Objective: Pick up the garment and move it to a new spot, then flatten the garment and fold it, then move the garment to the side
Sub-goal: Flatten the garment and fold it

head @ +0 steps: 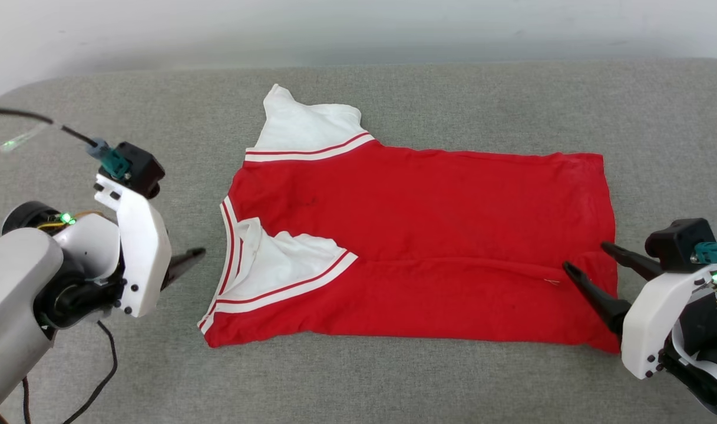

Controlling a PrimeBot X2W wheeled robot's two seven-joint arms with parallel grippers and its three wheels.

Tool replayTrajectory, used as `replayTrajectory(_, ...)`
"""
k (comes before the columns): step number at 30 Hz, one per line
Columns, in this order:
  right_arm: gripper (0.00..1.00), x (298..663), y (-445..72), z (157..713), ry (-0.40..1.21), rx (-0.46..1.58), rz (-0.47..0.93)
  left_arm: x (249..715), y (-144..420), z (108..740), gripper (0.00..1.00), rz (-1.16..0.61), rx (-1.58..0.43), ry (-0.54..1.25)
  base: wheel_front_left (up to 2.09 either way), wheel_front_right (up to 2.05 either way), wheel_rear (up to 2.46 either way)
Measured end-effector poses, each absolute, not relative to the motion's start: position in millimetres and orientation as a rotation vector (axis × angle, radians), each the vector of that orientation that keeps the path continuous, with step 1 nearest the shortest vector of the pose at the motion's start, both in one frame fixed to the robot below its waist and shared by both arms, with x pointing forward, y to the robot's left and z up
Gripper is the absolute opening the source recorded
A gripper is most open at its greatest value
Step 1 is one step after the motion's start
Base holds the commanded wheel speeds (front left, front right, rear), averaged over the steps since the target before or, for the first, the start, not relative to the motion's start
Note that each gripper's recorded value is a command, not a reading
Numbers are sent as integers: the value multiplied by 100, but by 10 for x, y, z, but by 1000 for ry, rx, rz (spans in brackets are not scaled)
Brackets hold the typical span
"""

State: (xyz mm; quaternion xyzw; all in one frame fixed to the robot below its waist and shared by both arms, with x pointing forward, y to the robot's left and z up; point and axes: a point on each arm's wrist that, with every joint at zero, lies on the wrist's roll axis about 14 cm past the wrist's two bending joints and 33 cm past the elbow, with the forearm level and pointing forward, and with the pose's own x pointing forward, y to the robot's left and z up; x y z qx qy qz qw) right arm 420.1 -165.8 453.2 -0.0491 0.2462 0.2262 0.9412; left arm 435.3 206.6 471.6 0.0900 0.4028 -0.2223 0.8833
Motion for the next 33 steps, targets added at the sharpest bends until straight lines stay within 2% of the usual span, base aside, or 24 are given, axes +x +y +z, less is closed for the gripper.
replayTrajectory(11,100,4134,-1647,4423,564,-97,471,4005,1909,4250,100,-519,113,1138,0,0,0)
replayTrajectory(17,100,4136,-1687,4364,584,-89,460,3832,1918,3875,100,-524,132,1250,0,0,0)
replayTrajectory(23,100,4155,-1714,4320,593,-80,451,3819,1935,3721,100,-525,137,1283,0,0,0)
replayTrajectory(24,100,4170,-1722,4331,589,-81,449,3813,1938,3711,85,-528,136,1286,0,0,0)
replayTrajectory(25,100,4192,-1727,4358,581,-82,447,3820,1933,3711,17,-528,133,1282,0,0,0)
replayTrajectory(26,100,4219,-1733,4394,571,-85,446,3835,1927,3717,0,-527,127,1273,0,0,0)
replayTrajectory(33,100,4408,-1896,4775,523,-193,432,3855,1923,3833,0,-539,135,1213,0,0,0)
